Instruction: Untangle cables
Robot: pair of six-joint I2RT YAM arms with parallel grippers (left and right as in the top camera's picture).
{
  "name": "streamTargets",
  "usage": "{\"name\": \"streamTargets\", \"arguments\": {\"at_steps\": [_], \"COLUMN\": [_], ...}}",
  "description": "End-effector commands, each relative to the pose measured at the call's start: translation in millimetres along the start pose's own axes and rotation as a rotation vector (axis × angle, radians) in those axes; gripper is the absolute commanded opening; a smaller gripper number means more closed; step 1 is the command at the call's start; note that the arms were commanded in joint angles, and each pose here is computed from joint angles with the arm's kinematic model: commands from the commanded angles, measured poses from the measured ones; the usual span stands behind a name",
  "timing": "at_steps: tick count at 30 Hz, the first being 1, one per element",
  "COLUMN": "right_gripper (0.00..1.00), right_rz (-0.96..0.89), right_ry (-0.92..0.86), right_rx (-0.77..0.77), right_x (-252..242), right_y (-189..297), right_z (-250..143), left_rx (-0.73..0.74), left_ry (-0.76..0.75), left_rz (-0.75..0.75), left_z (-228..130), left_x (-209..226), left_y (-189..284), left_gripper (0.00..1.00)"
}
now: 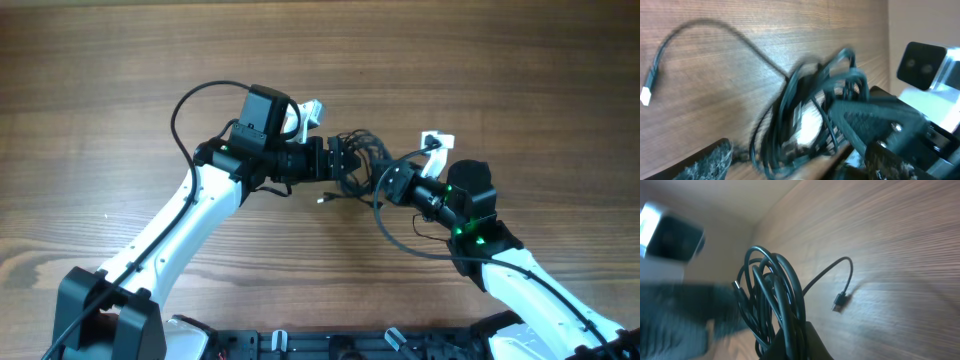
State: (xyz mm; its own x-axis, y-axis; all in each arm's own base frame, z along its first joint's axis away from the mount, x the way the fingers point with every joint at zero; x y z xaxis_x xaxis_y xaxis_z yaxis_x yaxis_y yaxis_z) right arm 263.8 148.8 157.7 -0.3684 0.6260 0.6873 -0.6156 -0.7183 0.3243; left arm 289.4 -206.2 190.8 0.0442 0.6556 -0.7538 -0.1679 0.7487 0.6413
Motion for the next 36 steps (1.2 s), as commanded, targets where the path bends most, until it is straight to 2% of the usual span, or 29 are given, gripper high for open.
{"name": "streamTargets", "arguments": {"at_steps": [1,4,6,9,10,14,15,16,17,18,21,22,24,27,29,32,34,36], "right_gripper": [0.05,0.05,0.04,0.05,0.05,0.06,0.08,0.21,0.68,1.00,1.00,0.99,0.98,0.90,0.90,0.89,0.96,0.96], "right_rz": [0.185,0.253,0.263,0.303,0.311,0.326,0.327,0.330,0.331,0.319,0.318,0.336,0.367,0.428,0.411,0.287,0.212,0.182], "right_ry": [0.133,0.157,0.153,0.148,0.147,0.153,0.153,0.156,0.207,0.270,0.272,0.288,0.307,0.361,0.401,0.428,0.440,0.443], "right_rx": [0.114,0.151,0.149,0.153,0.157,0.160,0.161,0.163,0.151,0.120,0.041,0.024,0.036,0.087,0.104,0.071,0.042,0.040], "right_x": [20.6,27.2,25.4,24.0,24.0,23.6,23.7,23.9,23.2,18.4,6.2,5.8,12.3,33.7,45.9,48.5,48.9,48.4], "right_y": [1.1,3.5,5.8,11.5,12.4,14.4,14.5,14.6,14.8,17.5,36.0,41.1,39.2,27.0,14.5,-0.6,-7.4,-11.3], "right_z": [-11.8,-16.3,-13.7,-9.6,-9.5,-8.8,-8.8,-9.2,-8.4,-3.0,20.4,25.4,22.5,5.1,-8.4,-15.6,-17.4,-20.5], "left_rx": [-0.042,-0.008,-0.015,0.003,0.004,0.007,-0.003,-0.017,-0.033,-0.068,-0.200,-0.209,-0.223,-0.211,-0.191,-0.142,-0.147,-0.145], "left_ry": [-0.218,-0.295,-0.278,-0.267,-0.271,-0.318,-0.318,-0.320,-0.320,-0.283,-0.115,-0.101,-0.121,-0.195,-0.219,-0.256,-0.262,-0.273], "left_rz": [0.010,0.065,0.150,0.166,0.164,0.176,0.192,0.215,0.239,0.296,0.519,0.535,0.522,0.523,0.519,0.478,0.456,0.402], "left_z": [4.8,-6.1,-7.5,-11.5,-12.0,-12.4,-10.9,-8.8,-6.7,-2.6,9.4,10.3,13.5,14.2,12.3,5.7,4.1,0.7], "left_x": [-5.6,-4.2,5.8,8.4,7.7,8.6,10.3,12.3,14.6,20.4,48.0,50.5,47.7,45.7,45.5,41.3,36.0,26.1], "left_y": [7.6,-0.6,-0.6,-0.8,-1.3,-1.8,-1.3,-0.7,-0.1,2.0,17.6,19.4,18.7,17.6,17.1,16.3,20.2,24.5], "left_gripper": [0.77,0.71,0.57,0.55,0.51,0.10,0.04,0.04,0.04,0.04,0.04,0.04,0.04,0.04,0.04,0.04,0.04,0.04]}}
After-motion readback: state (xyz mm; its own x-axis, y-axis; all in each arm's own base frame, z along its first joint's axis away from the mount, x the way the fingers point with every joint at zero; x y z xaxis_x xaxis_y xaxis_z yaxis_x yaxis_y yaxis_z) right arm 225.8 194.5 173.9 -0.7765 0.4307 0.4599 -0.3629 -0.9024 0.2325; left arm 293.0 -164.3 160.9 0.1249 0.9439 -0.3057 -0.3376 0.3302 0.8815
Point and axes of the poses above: each gripper's point midway between its finger pads, its own y axis back along the fingers, its own x axis along the line the jaws close on, z = x × y, the point moved 6 cm from there along y, back along the fingers, and after that the axes turned 10 degrees about y, right-handed, at the moved point
